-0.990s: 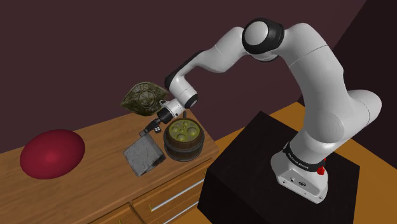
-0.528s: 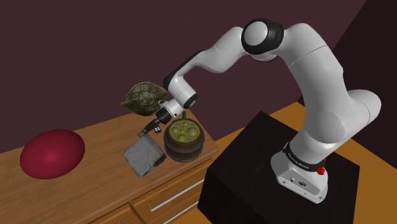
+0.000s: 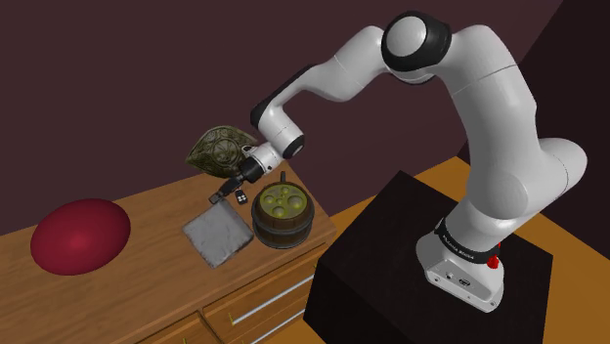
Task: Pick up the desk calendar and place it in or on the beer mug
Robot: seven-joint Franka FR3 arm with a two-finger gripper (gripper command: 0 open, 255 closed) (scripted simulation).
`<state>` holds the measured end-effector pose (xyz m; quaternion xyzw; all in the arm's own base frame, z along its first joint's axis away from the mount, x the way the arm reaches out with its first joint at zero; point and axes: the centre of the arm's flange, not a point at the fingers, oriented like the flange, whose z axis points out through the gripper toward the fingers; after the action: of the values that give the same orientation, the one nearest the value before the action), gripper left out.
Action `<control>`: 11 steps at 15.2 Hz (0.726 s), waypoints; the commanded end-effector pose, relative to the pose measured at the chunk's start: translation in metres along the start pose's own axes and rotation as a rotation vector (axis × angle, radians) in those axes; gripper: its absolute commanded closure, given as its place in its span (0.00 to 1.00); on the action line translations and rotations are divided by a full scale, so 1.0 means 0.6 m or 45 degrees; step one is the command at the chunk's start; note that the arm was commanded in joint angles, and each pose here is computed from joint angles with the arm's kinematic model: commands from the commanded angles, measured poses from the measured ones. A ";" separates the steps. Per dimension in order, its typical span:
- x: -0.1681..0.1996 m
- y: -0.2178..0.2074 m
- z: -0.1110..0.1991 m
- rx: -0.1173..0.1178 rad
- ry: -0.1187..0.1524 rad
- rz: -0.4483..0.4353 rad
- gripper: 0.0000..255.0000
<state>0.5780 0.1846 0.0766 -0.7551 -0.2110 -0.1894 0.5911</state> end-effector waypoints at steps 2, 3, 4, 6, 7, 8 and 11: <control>0.013 -0.021 -0.006 0.000 0.000 0.000 1.00; 0.018 -0.028 -0.008 0.000 0.000 0.000 1.00; 0.023 -0.035 -0.010 0.000 0.000 0.000 1.00; 0.032 -0.050 -0.014 0.000 0.000 0.000 1.00; 0.028 -0.042 -0.011 0.000 0.000 -0.001 1.00; 0.028 -0.042 -0.011 0.000 0.000 -0.001 0.00; 0.009 0.021 -0.024 0.020 -0.030 -0.007 0.00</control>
<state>0.5870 0.1742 0.0830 -0.7529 -0.2177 -0.1837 0.5933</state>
